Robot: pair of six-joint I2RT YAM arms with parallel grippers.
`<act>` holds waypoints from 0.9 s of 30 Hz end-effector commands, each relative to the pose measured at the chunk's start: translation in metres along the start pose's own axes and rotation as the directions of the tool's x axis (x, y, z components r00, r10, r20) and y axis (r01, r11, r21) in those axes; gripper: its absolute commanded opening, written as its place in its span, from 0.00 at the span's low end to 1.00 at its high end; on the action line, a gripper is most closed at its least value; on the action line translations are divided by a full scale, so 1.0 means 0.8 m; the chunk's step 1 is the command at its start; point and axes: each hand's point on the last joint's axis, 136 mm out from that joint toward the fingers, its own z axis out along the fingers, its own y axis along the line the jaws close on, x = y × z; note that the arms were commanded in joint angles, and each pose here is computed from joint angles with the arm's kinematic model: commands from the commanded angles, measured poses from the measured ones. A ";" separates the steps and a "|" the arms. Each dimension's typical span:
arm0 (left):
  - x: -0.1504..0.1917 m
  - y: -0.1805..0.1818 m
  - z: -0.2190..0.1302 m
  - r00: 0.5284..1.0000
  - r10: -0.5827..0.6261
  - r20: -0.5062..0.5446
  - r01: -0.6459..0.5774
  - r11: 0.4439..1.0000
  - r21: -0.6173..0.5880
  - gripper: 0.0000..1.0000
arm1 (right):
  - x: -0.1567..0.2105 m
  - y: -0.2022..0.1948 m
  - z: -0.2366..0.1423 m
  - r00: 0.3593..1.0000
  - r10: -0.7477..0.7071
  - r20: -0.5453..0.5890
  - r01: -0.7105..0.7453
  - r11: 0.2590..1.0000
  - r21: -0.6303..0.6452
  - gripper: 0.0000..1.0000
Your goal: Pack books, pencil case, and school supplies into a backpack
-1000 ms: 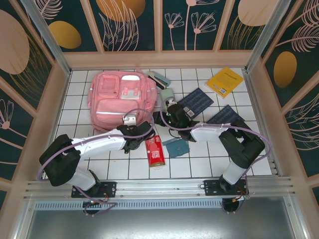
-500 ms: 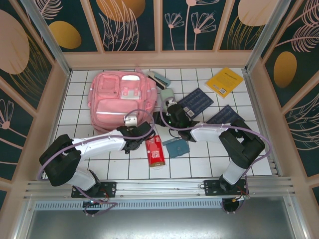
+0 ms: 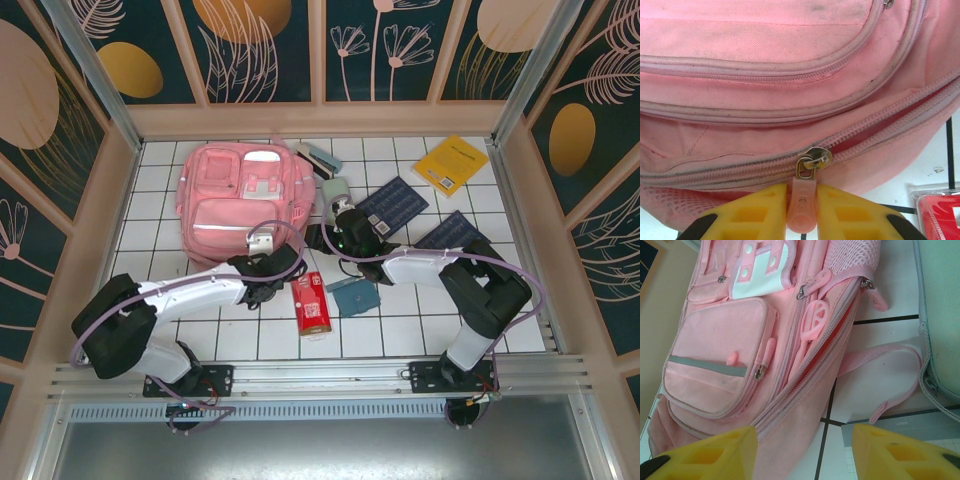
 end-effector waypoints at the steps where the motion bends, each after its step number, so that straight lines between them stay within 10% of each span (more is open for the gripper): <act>1: -0.004 -0.015 -0.006 1.000 -0.022 0.004 0.021 0.995 0.095 0.24 | -0.013 0.018 -0.009 0.999 -0.016 0.035 0.017 0.999 -0.050 0.53; 27: 0.004 -0.012 -0.005 0.983 -0.179 -0.032 0.181 0.949 0.258 0.30 | -0.012 0.018 -0.009 0.999 -0.015 0.033 0.017 0.999 -0.048 0.53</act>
